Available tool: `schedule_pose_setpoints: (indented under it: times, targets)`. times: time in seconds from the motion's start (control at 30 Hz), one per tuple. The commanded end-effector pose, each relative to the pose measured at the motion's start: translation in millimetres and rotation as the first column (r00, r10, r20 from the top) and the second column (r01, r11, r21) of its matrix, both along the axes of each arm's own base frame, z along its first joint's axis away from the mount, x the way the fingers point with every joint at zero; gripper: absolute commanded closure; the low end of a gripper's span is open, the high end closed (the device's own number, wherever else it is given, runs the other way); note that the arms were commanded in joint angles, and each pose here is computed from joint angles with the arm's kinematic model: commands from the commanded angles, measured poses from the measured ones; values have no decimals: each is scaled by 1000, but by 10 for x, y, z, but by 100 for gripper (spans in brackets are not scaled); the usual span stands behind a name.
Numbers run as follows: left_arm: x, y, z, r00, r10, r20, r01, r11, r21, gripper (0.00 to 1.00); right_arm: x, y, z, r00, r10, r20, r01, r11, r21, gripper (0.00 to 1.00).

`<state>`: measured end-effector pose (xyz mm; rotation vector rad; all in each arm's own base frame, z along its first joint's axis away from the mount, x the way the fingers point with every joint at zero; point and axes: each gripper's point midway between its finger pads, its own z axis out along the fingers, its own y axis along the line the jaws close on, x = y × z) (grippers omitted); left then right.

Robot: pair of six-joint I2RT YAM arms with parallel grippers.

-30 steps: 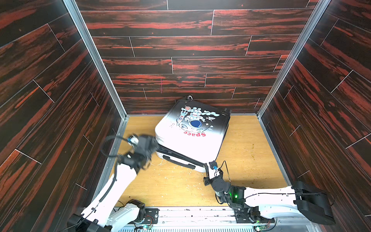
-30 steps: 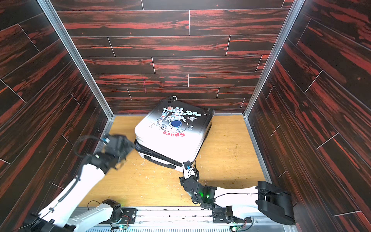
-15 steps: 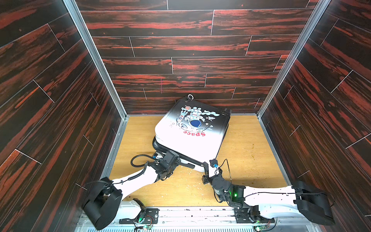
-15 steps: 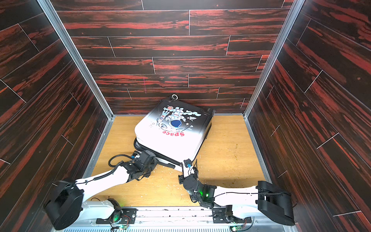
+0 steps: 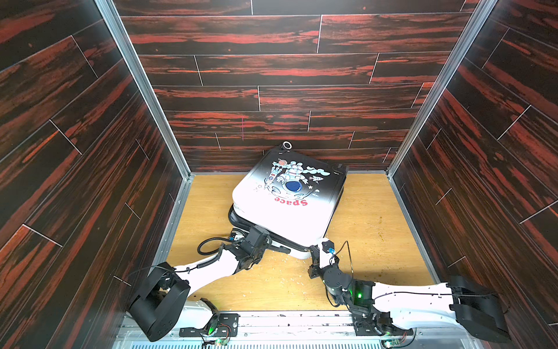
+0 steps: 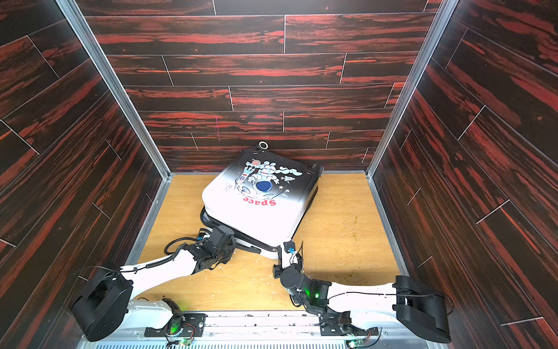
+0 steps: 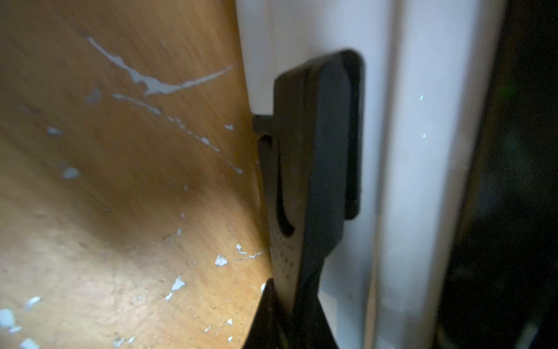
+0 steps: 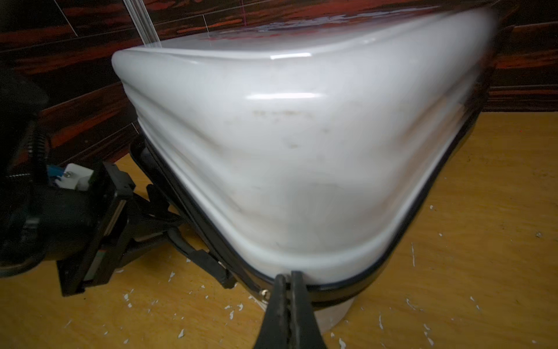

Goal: Open the suitcase zippers
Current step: Unzip the zipper on the suitcase, then adjust the suitcase at the center of the board.

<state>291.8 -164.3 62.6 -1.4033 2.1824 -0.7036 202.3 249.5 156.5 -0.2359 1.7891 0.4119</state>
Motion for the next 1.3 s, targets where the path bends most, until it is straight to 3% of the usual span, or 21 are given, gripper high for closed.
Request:
schedule_pose_setpoints:
  times: [0.0,0.13,0.33,0.5,0.73,0.8,0.9,0.93,1.03,1.1,1.17,1.27]
  targets:
    - [-54,537,-75,992,126,-14,-122,981,150,100,85,-397,-132,988,-147,39,150,985,-80,100]
    - [-113,604,-122,991,132,-33,-125,979,164,100,217,-674,-77,972,-219,88,227,969,-98,100]
    - [-230,601,-204,994,79,-78,-64,983,171,100,613,-1072,135,944,-311,112,313,950,-5,100]
    - [-373,593,-293,991,19,-136,6,983,183,100,1093,-1324,450,905,-384,182,378,923,67,100]
    - [-583,751,-330,985,-22,-172,63,970,235,100,1756,-1656,563,862,-475,175,453,878,153,100]
    - [-579,721,-243,986,-70,-149,103,968,228,100,1815,-1651,614,861,-470,193,448,882,149,100]
    - [-447,628,170,983,-181,-40,185,952,243,99,1775,-1708,625,850,-485,205,465,874,139,100]
    - [-421,677,366,982,-187,-7,181,943,278,92,1754,-1775,607,839,-505,202,487,863,134,99]
    - [-323,850,967,972,-202,124,139,909,394,86,1726,-1965,529,818,-546,180,537,838,98,80]
    - [-285,856,1215,956,-225,187,132,901,413,69,1716,-2030,544,815,-550,183,546,834,77,68]
    - [-266,751,1284,943,-275,189,182,899,398,53,1702,-2062,598,811,-553,193,554,831,55,53]
    - [-351,577,1056,932,-355,76,308,883,354,46,1660,-2089,686,807,-559,192,560,827,52,41]
